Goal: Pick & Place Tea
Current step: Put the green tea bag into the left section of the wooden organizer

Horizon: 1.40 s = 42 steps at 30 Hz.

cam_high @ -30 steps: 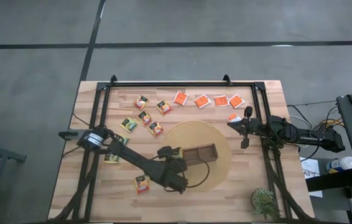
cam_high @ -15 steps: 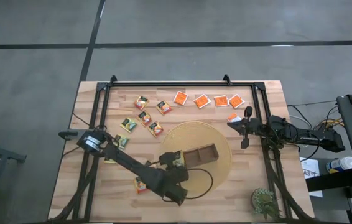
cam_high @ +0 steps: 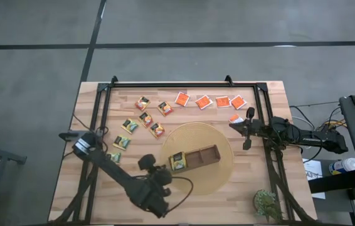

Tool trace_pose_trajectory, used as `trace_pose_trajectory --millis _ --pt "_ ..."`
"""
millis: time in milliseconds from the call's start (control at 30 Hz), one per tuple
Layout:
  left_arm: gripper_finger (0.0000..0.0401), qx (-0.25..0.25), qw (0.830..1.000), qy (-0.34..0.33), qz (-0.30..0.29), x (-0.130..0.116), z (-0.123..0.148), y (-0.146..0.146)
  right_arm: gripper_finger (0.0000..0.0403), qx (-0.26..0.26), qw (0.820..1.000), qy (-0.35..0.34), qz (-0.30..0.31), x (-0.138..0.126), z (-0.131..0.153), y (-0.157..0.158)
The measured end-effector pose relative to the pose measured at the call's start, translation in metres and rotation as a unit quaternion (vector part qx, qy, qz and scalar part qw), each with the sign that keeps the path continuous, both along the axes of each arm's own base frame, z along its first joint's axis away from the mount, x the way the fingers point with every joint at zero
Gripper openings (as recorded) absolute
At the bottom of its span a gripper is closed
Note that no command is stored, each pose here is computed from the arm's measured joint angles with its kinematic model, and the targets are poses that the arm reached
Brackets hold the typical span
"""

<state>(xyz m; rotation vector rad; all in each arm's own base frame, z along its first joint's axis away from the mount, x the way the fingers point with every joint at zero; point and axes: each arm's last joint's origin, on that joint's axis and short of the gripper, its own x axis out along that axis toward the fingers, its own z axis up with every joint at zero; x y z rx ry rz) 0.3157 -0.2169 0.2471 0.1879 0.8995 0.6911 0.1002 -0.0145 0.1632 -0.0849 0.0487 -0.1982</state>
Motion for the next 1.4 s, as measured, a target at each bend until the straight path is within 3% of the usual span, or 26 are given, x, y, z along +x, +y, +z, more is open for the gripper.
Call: trace_pose_trajectory --millis 200,367,567,667,800,1000,1133,1400 --pt "0.0000 0.005 0.997 -0.011 0.082 -0.016 0.007 0.009 0.0009 0.000 1.000 0.000 0.000 0.000 0.000 0.000" --pt "0.0000 -0.007 0.994 -0.019 0.108 -0.027 0.004 0.021 0.0009 0.000 1.000 0.000 0.000 0.000 0.000 0.000" --pt "0.0000 -0.023 0.983 -0.049 0.176 -0.064 0.001 0.056 0.0008 0.000 1.000 0.000 0.000 0.000 0.000 0.000" --pt "0.0000 -0.069 0.969 -0.071 0.224 -0.090 -0.007 0.075 0.0009 0.000 1.000 0.000 0.000 0.000 0.000 0.000" --pt "0.0000 -0.153 0.939 -0.092 0.294 -0.122 -0.028 0.096 0.0009 0.000 1.000 0.000 0.000 0.000 0.000 0.000" --pt "0.0000 -0.265 0.895 -0.014 0.359 -0.157 -0.047 0.113 0.0008 0.000 1.000 0.000 0.000 0.000 0.000 0.000" --pt "0.0000 -0.293 0.885 -0.007 0.363 -0.168 -0.043 0.119 0.0008 0.000 1.000 0.000 0.000 0.000 0.000 0.000" --pt "0.0000 -0.318 0.902 0.005 0.293 -0.177 -0.029 0.125 0.0009 0.000 1.000 0.000 0.000 0.000 0.000 0.000"
